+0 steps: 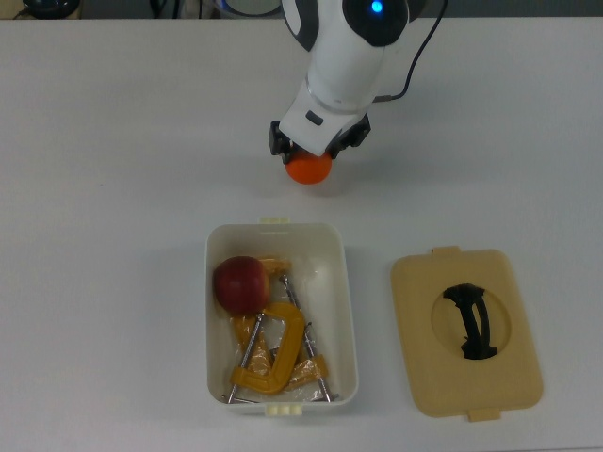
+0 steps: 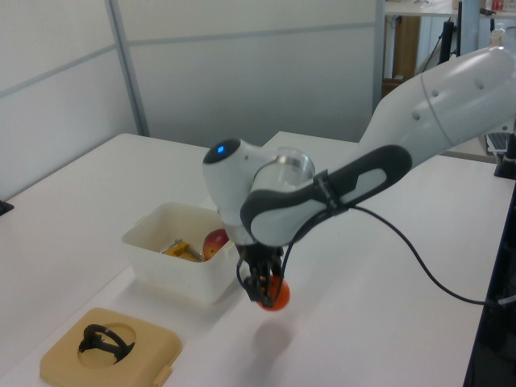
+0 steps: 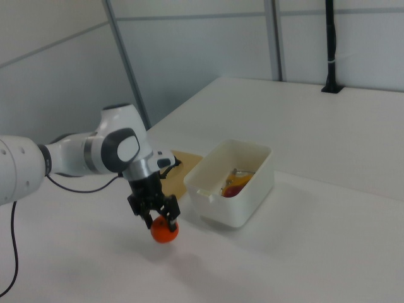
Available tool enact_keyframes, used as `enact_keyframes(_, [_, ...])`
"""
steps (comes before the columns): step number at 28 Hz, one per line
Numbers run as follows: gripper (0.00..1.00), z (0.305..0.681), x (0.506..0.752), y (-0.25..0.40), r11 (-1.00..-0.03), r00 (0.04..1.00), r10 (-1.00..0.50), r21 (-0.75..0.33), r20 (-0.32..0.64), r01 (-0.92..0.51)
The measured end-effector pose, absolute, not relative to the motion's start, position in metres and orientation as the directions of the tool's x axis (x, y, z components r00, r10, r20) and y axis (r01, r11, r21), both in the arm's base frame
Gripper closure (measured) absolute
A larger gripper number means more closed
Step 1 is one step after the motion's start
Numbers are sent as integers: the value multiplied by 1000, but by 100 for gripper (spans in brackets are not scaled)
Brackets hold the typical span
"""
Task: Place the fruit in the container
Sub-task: 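Carry the orange into the container beside the apple and release it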
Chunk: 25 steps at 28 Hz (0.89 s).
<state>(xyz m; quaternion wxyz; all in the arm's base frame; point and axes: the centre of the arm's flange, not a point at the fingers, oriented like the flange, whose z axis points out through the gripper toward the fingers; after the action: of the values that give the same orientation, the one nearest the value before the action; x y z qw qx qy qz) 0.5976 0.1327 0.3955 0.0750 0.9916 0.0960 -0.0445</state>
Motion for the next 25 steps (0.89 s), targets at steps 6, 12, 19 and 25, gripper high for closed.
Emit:
enact_keyframes(6, [22, 461, 619, 112, -980, 989, 142, 146, 29, 136])
enact_keyframes(12, [22, 492, 642, 98, -989, 973, 92, 135, 210, 64])
enact_keyframes(19, [22, 476, 667, 100, -989, 929, 27, 143, 369, -28])
enact_keyframes(25, [22, 448, 682, 103, -988, 904, -2, 136, 428, -66])
